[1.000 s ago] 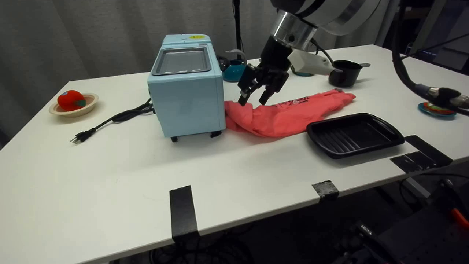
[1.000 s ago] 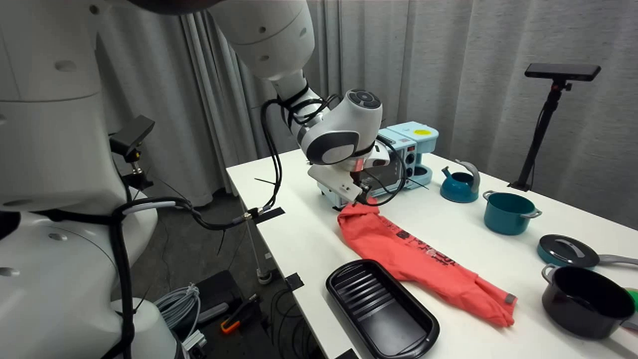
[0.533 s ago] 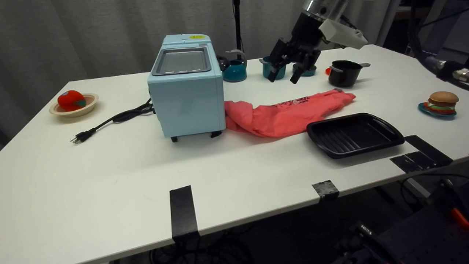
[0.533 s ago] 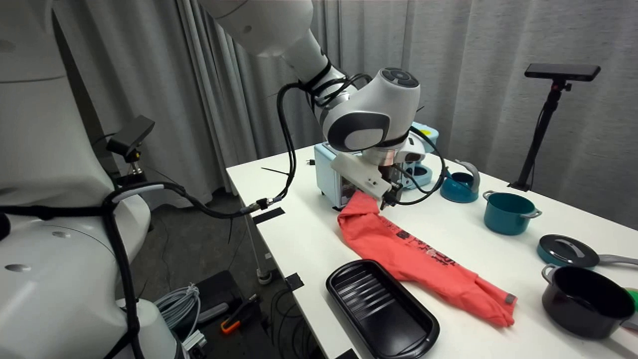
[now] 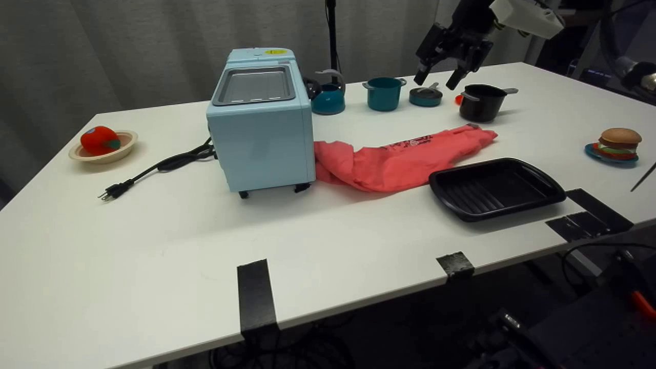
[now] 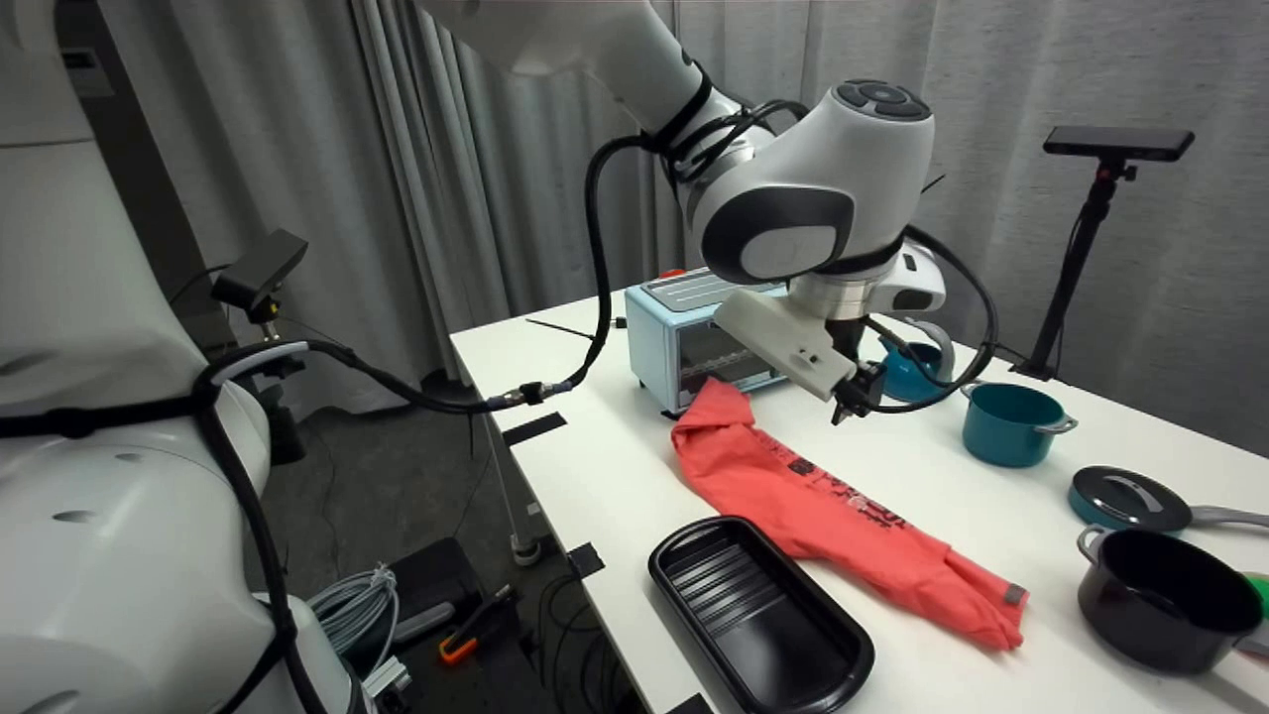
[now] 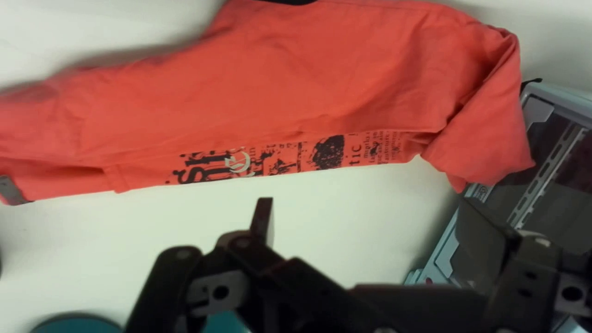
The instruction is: Unfold the cloth on the table
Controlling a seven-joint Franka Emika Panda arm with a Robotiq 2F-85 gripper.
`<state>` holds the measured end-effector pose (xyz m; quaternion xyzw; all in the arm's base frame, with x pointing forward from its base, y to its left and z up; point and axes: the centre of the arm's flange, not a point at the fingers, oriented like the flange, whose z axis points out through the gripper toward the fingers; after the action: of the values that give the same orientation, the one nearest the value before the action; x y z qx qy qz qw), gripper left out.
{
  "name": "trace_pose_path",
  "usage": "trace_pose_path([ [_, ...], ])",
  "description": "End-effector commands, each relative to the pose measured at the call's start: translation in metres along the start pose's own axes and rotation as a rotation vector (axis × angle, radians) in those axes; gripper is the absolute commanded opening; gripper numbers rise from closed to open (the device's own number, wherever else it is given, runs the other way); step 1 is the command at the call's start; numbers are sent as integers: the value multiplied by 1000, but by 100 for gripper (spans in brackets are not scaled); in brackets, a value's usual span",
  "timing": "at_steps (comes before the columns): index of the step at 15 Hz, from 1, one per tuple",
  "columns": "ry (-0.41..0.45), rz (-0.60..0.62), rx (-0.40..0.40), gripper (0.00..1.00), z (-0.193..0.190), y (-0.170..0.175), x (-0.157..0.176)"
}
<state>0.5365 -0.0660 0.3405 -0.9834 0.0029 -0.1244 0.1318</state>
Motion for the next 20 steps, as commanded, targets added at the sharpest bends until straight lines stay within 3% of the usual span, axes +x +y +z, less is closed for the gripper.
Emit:
trace_pose_path([
  [1,18,34,-14,100,-29,10,-3],
  [9,68,54,-49,100,-67,16,-26],
  [10,69,55,-43,100,-47,25,-8],
  [20,74,51,-46,100,-55,22,-18],
])
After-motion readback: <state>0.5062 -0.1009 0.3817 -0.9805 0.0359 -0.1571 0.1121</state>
